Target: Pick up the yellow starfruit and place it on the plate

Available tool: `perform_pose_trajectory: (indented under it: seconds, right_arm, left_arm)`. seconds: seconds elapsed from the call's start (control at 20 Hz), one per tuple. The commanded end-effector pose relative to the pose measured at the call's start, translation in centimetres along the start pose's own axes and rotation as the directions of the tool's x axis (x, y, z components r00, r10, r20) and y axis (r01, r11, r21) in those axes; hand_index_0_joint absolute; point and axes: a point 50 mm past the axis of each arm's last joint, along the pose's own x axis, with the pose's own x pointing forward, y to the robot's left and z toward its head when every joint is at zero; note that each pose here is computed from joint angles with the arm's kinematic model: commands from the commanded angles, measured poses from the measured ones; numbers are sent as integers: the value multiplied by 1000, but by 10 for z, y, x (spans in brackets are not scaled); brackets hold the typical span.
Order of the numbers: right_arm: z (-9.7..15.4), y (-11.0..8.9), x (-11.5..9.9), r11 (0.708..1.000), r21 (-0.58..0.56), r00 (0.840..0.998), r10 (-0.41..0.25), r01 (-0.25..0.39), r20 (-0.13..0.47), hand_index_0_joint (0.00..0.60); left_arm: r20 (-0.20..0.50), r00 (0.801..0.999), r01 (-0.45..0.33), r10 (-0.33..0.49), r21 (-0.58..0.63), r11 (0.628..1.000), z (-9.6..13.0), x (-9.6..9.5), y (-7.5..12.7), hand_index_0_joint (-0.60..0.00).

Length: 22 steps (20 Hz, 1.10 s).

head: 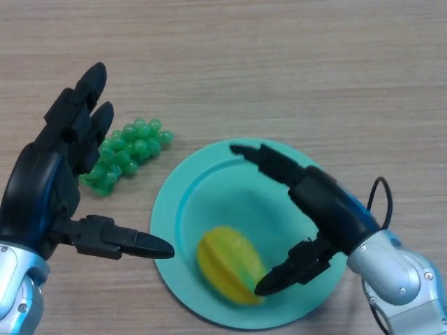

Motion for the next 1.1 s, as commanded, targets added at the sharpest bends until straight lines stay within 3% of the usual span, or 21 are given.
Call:
perform_pose_trajectory:
  seconds: [0.05, 0.1, 0.2, 0.35, 0.55, 0.6, 0.75, 0.8, 0.9, 1.1]
  right_arm:
    - [24, -36, -3, 979, -15, 965, -196, 202, 173, 0]
    - [25, -49, -5, 967, -6, 952, -248, 253, 179, 0]
    - [25, -63, -12, 958, 21, 944, -285, 286, 165, 0]
    - [26, -78, -25, 947, 118, 938, -314, 299, 146, 0]
    - [31, -101, -52, 880, 315, 904, -410, 356, 123, 0]
    - [30, -105, -60, 849, 355, 879, -459, 391, 131, 0]
    - [28, -103, -63, 860, 335, 881, -450, 384, 144, 0]
    - [26, -99, -67, 881, 317, 898, -413, 352, 151, 0]
    - [24, -97, -72, 880, 340, 906, -397, 331, 146, 0]
    - [25, -98, -74, 876, 330, 901, -412, 352, 133, 0]
  left_arm:
    - [235, 971, -58, 41, 65, 996, 33, -2, 6, 0]
    - [233, 972, -57, 42, 62, 996, 33, -2, 6, 0]
    - [227, 973, -50, 34, 65, 997, 35, -1, 3, 0]
    - [246, 969, -53, 37, 60, 997, 36, -3, 4, 0]
    - [233, 971, -61, 45, 64, 996, 35, -1, 6, 0]
    - [249, 967, -71, 50, 76, 995, 39, 1, 7, 0]
    - [267, 962, -84, 61, 77, 993, 41, 3, 5, 0]
    - [263, 963, -76, 52, 80, 994, 40, 3, 4, 0]
    - [278, 959, -84, 54, 98, 992, 42, 3, 6, 0]
    - [273, 960, -90, 61, 96, 991, 39, 3, 10, 0]
